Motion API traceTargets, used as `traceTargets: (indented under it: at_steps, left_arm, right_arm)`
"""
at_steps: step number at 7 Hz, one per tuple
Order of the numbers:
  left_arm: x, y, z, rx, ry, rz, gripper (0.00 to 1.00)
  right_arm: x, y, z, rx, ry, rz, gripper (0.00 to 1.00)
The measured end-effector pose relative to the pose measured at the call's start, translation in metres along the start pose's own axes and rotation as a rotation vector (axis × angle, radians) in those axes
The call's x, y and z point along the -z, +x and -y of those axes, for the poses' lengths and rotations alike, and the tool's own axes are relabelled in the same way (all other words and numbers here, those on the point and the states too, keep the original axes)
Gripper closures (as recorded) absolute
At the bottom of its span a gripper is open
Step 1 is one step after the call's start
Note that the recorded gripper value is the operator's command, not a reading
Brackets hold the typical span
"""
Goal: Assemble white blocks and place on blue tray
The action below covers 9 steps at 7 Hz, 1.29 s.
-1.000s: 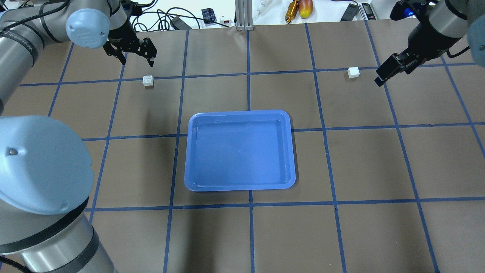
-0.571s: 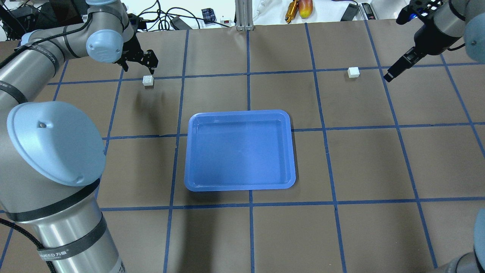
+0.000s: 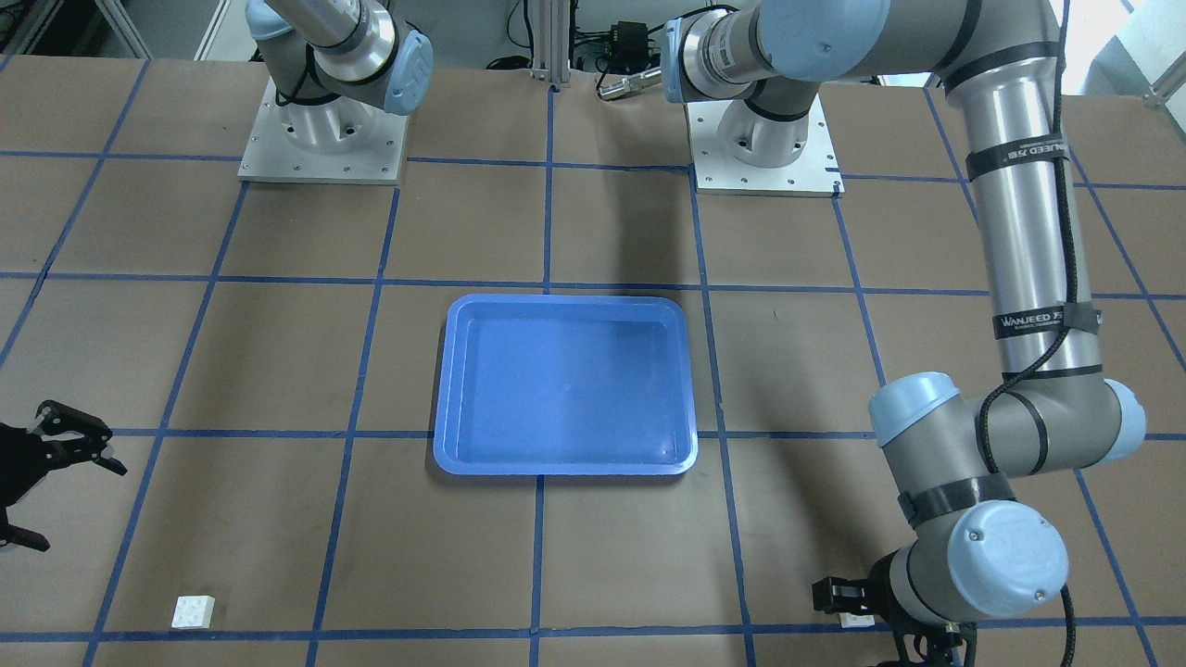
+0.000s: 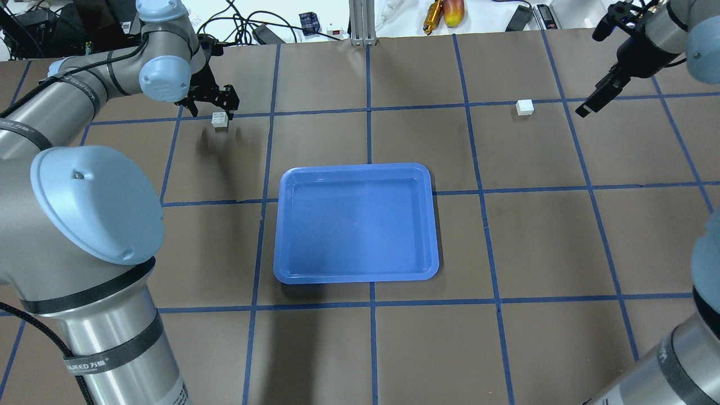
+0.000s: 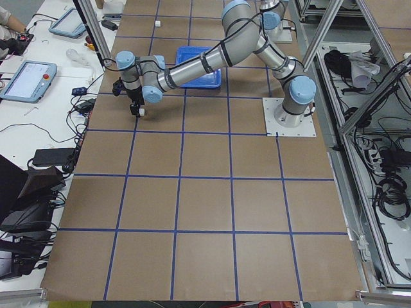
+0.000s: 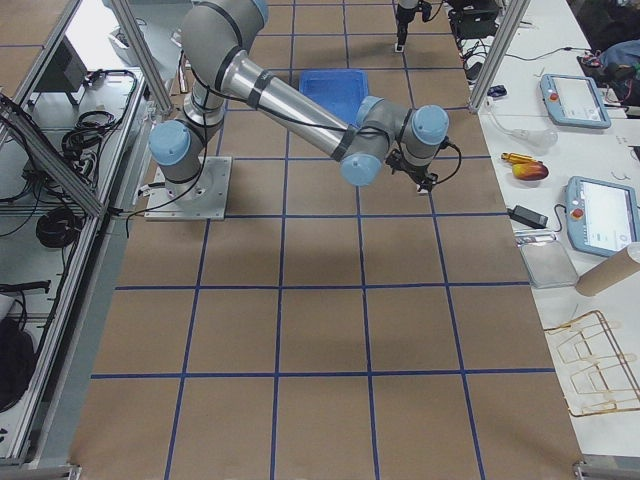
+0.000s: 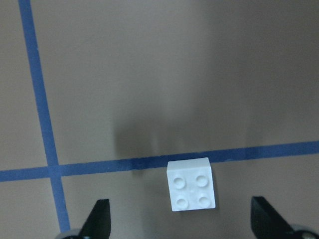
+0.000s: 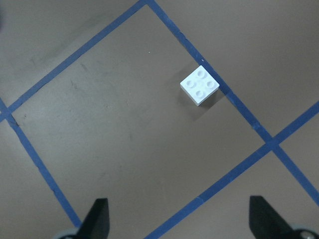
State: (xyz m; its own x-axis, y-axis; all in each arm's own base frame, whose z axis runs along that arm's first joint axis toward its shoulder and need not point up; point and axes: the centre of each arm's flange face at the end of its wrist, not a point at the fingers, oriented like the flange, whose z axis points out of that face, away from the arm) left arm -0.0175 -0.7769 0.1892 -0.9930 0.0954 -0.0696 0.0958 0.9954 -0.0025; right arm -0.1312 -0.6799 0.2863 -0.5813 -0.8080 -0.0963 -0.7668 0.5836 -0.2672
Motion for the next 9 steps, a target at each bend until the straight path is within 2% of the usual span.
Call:
traceTargets:
  at_steps: [2, 3, 4, 5, 8, 9]
  left_arm:
    - [-0.001, 0.003, 0.006, 0.001, 0.017, -0.043, 0.24]
    - [-0.004, 0.004, 0.006, 0.002, 0.015, -0.051, 0.24]
    - [-0.005, 0.004, 0.006, 0.002, 0.013, -0.05, 0.24]
    - [-0.005, 0.003, 0.006, 0.005, 0.013, -0.048, 0.33]
    - [-0.007, -0.002, 0.004, 0.029, 0.008, -0.051, 0.63]
    - [-0.006, -0.002, 0.004, 0.031, 0.008, -0.051, 0.69]
  right_arm:
    - [-0.031, 0.023, -0.007, 0.029, 0.033, 0.042, 0.0]
    - [-0.04, 0.029, -0.006, 0.038, 0.069, 0.048, 0.0]
    - [-0.047, 0.036, -0.004, 0.072, 0.097, 0.031, 0.0]
    - [-0.059, 0.043, -0.005, 0.133, 0.111, 0.017, 0.0]
    - [-0.087, 0.048, -0.006, 0.301, 0.119, 0.028, 0.0]
    - [-0.09, 0.046, -0.001, 0.34, 0.121, 0.031, 0.0]
